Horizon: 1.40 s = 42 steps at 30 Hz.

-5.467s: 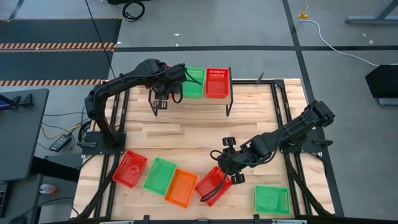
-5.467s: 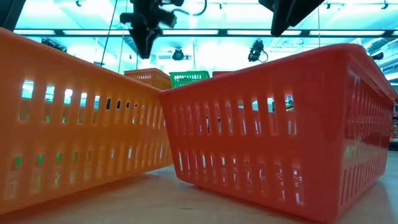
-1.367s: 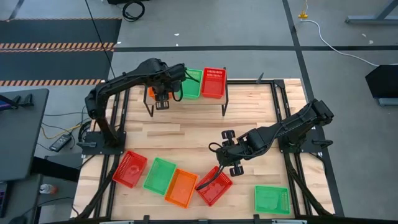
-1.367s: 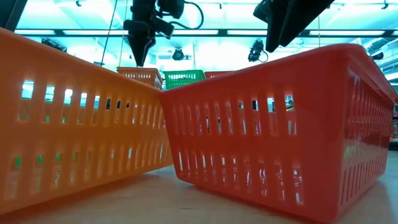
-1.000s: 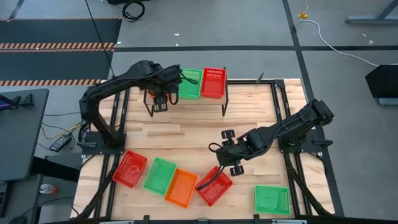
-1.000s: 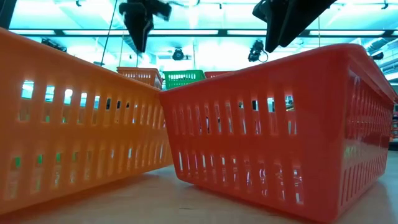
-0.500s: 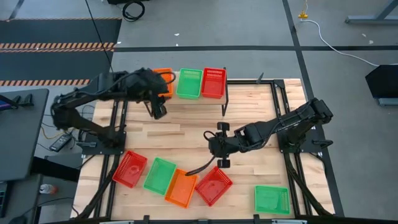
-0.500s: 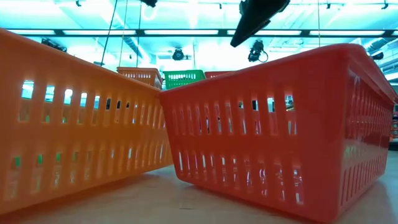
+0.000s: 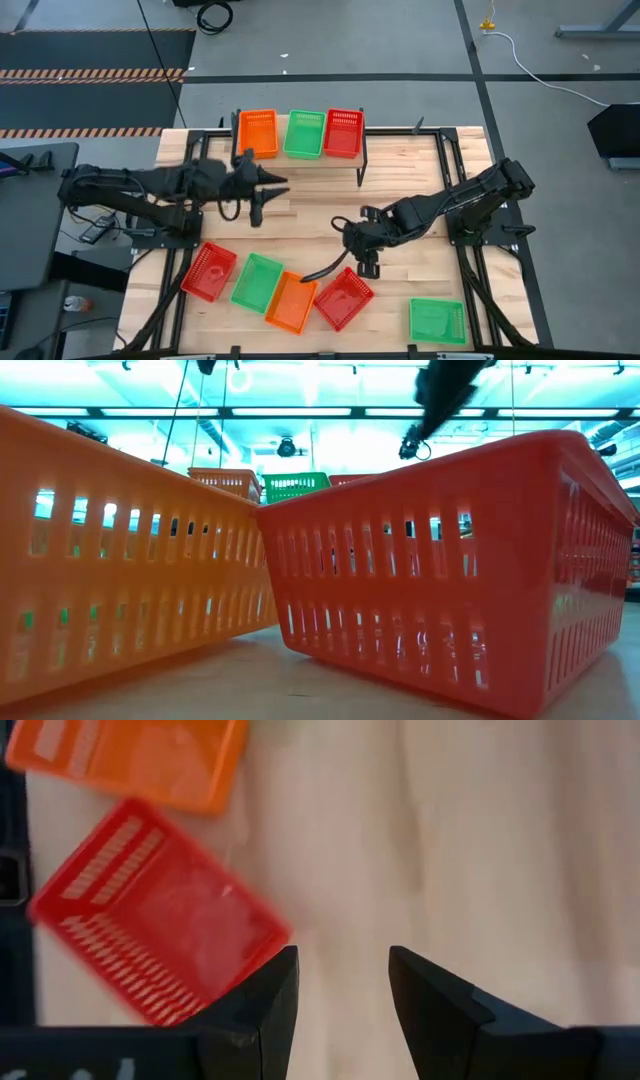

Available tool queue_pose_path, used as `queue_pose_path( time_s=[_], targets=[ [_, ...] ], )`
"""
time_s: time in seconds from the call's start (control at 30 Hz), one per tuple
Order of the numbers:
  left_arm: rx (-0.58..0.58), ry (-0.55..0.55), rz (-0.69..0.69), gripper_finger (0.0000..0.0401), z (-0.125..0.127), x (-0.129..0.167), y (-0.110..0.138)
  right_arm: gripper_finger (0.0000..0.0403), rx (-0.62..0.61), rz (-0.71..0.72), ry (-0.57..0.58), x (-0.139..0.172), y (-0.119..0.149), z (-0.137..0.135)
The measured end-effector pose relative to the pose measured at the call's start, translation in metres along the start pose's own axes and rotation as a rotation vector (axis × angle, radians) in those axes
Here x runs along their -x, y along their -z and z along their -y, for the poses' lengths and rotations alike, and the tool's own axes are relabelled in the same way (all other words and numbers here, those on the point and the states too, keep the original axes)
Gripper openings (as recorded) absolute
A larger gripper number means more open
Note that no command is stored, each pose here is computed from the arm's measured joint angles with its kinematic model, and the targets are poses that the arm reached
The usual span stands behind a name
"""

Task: Stack baskets on shelf by color
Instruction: Stack the right red bin on the red bin on the shelf

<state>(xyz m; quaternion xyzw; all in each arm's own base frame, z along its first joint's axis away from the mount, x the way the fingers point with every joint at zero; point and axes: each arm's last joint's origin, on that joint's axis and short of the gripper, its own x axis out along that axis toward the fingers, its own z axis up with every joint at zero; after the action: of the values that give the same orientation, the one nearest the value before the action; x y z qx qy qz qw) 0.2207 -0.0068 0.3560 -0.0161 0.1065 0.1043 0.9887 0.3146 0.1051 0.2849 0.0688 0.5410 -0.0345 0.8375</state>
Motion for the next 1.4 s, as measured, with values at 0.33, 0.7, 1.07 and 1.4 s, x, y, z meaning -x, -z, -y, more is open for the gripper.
queue_pose_path(
  time_s=[0.33, 0.7, 1.07, 1.4],
  targets=[
    [-0.027, 0.037, 0.14, 0.011, 0.02, -0.002, 0.035, 0.0164, -0.204, -0.239, -0.033, -0.032, 0.024, -0.034],
    [-0.07, 0.139, 0.141, 0.0109, 0.042, 0.008, 0.042, 0.0164, -0.32, -0.3, 0.034, -0.097, 0.028, -0.052],
    [-0.07, 0.22, 0.167, 0.0109, 0.056, 0.019, 0.041, 0.0164, -0.271, -0.466, 0.196, -0.132, 0.04, -0.034],
    [-0.075, 0.242, 0.166, 0.0089, 0.064, 0.024, 0.042, 0.0164, -0.124, -0.425, 0.457, -0.103, 0.023, 0.021]
  ],
)
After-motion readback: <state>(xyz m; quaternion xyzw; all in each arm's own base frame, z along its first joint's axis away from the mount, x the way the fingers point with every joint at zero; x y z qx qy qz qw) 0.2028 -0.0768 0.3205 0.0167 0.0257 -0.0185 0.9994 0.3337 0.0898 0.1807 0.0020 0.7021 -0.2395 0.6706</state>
